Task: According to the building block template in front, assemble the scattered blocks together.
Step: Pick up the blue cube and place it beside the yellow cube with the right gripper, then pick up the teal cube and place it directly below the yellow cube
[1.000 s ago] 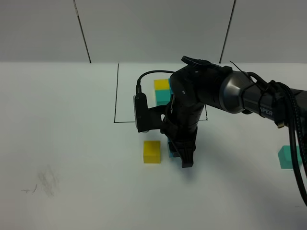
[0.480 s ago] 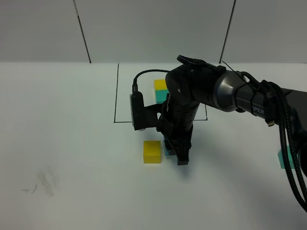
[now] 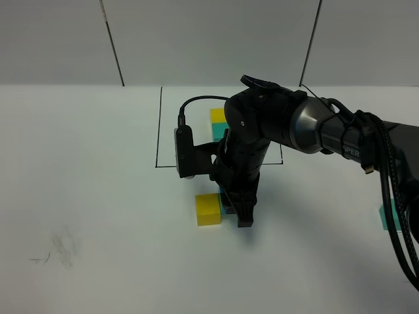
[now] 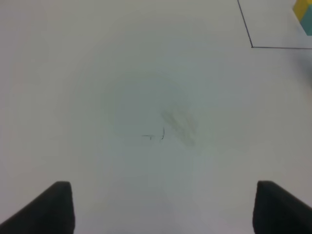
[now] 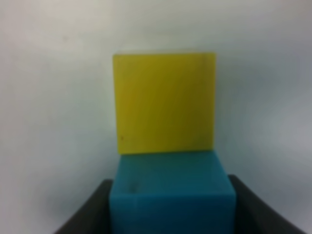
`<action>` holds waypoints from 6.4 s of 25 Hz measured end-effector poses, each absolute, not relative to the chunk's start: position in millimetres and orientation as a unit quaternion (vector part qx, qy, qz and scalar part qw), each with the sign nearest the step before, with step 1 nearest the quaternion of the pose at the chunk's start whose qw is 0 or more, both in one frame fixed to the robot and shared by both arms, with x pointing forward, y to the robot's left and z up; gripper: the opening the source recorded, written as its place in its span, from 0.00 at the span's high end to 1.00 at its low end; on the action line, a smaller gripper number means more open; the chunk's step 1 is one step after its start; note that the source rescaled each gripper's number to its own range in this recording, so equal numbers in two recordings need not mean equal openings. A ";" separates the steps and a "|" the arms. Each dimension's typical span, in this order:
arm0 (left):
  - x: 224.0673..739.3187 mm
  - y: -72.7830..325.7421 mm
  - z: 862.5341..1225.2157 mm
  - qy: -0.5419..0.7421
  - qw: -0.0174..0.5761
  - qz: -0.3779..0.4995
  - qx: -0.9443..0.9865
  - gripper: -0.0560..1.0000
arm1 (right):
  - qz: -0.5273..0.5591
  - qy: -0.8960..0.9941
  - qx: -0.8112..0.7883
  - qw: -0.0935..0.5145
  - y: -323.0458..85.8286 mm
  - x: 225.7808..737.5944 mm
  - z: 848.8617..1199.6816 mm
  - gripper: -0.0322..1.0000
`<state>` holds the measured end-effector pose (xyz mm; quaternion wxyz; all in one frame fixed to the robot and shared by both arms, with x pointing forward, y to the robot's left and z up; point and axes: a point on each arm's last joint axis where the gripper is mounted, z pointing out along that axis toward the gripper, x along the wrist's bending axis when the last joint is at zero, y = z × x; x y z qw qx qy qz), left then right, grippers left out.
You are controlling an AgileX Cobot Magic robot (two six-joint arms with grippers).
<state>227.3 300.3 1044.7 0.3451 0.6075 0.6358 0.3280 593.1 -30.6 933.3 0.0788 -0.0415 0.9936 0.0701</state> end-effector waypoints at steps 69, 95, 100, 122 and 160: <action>227.3 300.3 1044.7 0.635 0.345 0.328 0.608 0.24 | 0.060 0.995 0.048 0.063 -36.7 599.7 919.6 0.27; 227.3 300.3 1044.7 0.635 0.345 0.328 0.608 0.24 | 0.107 0.803 0.566 0.152 -167.9 557.8 989.9 0.13; 227.3 300.3 1044.7 0.635 0.345 0.328 0.608 0.24 | 0.092 0.764 0.616 0.168 -199.1 549.5 989.6 0.14; 227.3 300.3 1044.7 0.636 0.345 0.328 0.608 0.24 | 0.093 0.713 0.674 0.169 -288.3 560.4 987.7 0.14; 227.3 300.3 1044.7 0.636 0.345 0.328 0.607 0.24 | 0.061 0.717 0.686 0.107 -293.3 567.8 907.3 0.22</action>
